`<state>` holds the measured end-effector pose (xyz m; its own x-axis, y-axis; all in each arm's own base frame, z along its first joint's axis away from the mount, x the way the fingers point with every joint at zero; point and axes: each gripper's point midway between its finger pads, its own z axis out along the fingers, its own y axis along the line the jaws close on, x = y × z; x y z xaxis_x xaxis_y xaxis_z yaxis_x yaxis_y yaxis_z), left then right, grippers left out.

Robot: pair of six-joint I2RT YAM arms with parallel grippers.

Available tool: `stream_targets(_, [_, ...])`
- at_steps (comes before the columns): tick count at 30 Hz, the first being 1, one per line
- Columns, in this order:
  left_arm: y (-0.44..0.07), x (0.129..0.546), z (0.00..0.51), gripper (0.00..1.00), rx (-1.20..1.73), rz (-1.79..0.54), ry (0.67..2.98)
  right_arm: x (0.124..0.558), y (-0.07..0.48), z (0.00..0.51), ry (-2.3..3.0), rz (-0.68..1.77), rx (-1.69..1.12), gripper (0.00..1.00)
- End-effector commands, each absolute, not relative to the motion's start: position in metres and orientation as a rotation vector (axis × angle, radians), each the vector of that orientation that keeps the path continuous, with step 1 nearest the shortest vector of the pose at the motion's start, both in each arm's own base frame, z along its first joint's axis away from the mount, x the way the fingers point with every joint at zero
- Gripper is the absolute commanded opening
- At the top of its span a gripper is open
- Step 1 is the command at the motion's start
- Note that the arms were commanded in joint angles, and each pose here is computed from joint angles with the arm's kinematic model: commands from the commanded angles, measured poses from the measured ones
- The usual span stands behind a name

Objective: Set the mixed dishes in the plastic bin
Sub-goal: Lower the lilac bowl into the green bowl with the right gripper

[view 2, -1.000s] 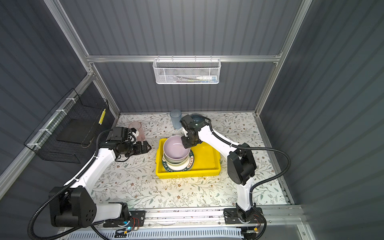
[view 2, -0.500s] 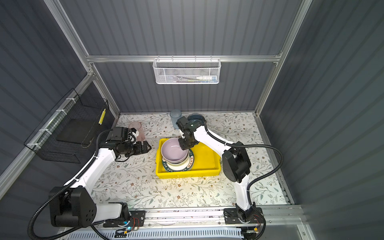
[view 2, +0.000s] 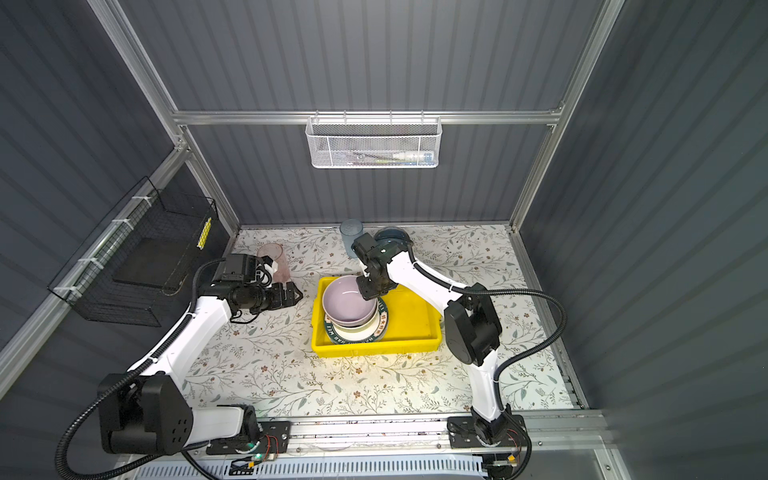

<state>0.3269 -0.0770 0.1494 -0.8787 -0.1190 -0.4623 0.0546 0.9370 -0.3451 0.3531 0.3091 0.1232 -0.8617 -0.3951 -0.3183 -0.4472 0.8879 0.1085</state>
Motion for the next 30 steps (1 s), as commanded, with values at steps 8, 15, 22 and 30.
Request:
stream_targets(8, [-0.074,0.321,0.148,0.99,-0.040,-0.475,2.610,0.350,0.303,0.145,2.728,0.237,-0.595,0.12])
stream_targets(15, [-0.074,0.321,0.147,0.99,-0.039,-0.480,2.613,0.347,0.303,0.147,2.721,0.234,-0.597,0.23])
stream_targets(22, [-0.075,0.322,0.147,0.99,-0.038,-0.487,2.613,0.346,0.302,0.154,2.703,0.228,-0.594,0.35])
stream_targets(30, [-0.076,0.322,0.146,0.99,-0.037,-0.491,2.615,0.350,0.299,0.162,2.667,0.212,-0.572,0.27])
